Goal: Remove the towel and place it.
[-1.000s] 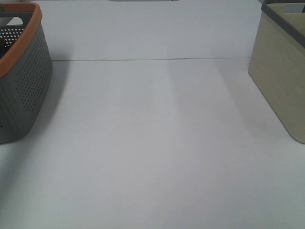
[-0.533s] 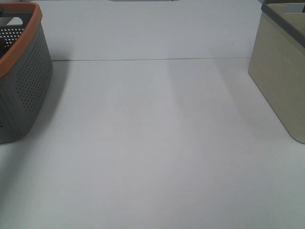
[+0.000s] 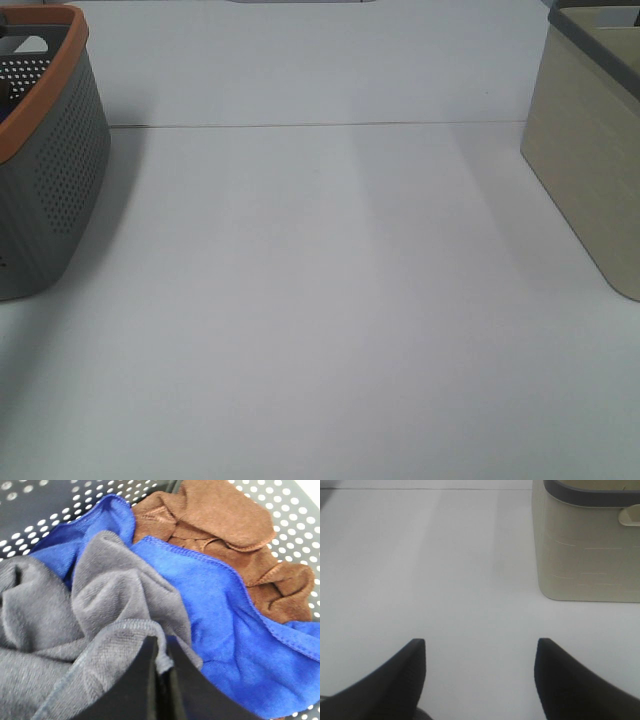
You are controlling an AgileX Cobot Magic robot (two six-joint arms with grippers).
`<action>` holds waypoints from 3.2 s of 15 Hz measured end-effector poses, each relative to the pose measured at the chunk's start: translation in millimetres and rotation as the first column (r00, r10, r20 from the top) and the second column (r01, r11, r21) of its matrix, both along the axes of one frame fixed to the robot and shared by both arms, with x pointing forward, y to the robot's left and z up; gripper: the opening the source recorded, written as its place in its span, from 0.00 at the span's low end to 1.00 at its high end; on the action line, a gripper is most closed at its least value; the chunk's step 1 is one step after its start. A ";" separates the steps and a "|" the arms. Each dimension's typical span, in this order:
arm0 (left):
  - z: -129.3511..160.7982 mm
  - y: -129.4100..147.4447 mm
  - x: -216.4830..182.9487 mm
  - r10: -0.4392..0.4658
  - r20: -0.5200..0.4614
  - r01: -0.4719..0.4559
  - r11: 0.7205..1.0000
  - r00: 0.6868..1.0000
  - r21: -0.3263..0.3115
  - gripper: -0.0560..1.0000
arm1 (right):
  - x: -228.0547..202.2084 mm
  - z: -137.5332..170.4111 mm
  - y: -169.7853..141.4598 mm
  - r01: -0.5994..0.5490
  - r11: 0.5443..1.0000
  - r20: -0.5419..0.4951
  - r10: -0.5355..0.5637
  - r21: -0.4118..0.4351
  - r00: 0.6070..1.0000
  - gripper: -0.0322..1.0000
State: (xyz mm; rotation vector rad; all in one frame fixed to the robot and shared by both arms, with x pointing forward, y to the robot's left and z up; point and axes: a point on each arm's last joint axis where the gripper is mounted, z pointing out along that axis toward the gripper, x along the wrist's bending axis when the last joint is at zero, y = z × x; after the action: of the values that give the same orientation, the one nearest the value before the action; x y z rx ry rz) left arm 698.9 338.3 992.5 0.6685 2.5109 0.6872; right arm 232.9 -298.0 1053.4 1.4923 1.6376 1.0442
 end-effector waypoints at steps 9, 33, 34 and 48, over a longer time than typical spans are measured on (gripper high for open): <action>82.1 -7.5 -17.9 -0.161 0.189 0.149 0.986 0.969 0.074 0.05 | 0.0 0.0 0.0 0.000 1.000 0.000 0.000 0.001 1.000 0.65; 362.1 -98.6 -164.7 -0.489 0.872 0.340 0.822 0.008 0.458 0.05 | 0.0 0.0 0.0 0.000 1.000 0.000 0.000 0.001 1.000 0.65; 364.1 -104.4 -164.3 -0.488 0.873 0.352 0.815 -0.011 0.460 0.05 | 0.0 0.0 0.0 0.000 1.000 0.000 0.000 0.001 1.000 0.65; 302.4 -225.3 -146.5 -0.759 0.649 0.561 0.561 0.056 0.609 0.05 | 10.2 6.7 9.5 -0.082 0.996 -0.022 0.083 0.039 0.996 0.65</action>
State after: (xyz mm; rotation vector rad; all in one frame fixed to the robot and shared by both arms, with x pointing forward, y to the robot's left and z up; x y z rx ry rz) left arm 552.4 113.0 1294.9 1.0742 0.8958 0.6379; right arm 243.1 -288.4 1060.1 1.4778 1.7175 1.1116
